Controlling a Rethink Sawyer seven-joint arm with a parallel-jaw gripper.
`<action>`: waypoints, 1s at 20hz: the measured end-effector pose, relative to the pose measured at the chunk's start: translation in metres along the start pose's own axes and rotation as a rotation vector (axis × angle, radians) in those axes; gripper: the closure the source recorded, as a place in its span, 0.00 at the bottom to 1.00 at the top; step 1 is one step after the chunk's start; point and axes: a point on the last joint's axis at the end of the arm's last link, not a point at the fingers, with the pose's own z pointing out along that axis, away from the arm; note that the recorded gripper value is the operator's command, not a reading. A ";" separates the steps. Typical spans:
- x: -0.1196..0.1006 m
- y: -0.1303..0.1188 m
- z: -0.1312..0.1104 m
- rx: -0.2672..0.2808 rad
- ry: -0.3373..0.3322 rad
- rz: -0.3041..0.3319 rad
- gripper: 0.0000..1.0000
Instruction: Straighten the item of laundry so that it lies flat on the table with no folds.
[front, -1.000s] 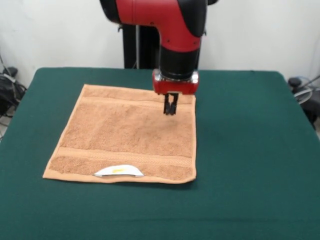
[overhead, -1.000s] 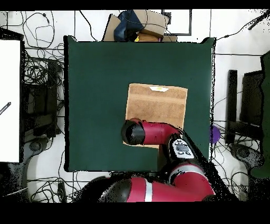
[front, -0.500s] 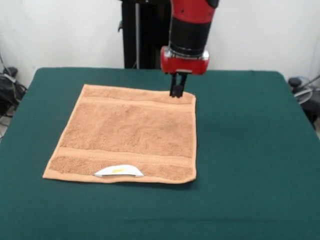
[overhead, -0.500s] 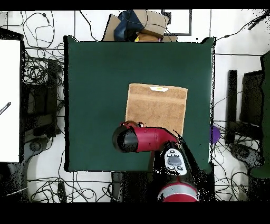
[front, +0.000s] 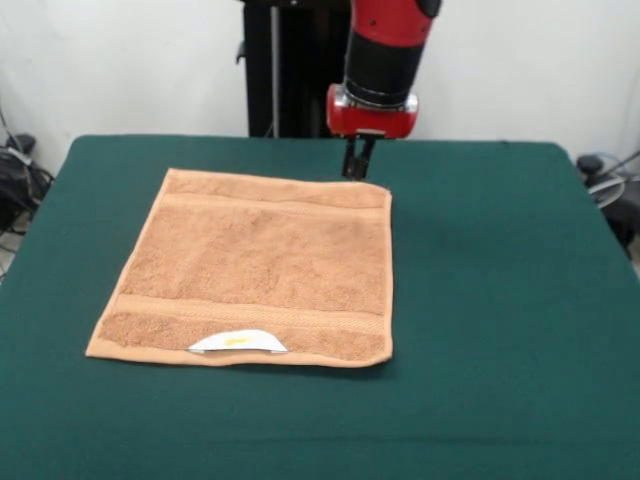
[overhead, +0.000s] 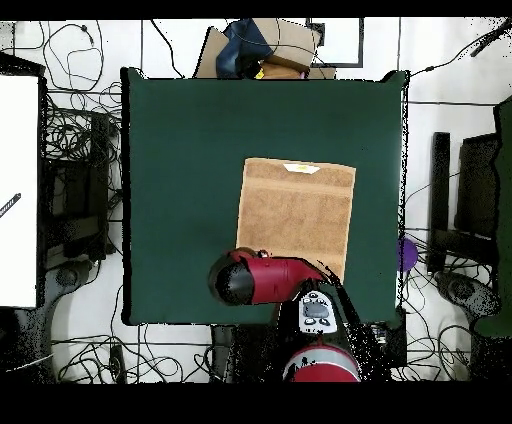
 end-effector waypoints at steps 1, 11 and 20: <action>0.004 0.000 0.002 0.000 0.003 0.001 1.00; 0.054 0.010 0.008 -0.014 0.011 0.012 1.00; 0.101 0.023 0.015 0.006 -0.007 -0.007 1.00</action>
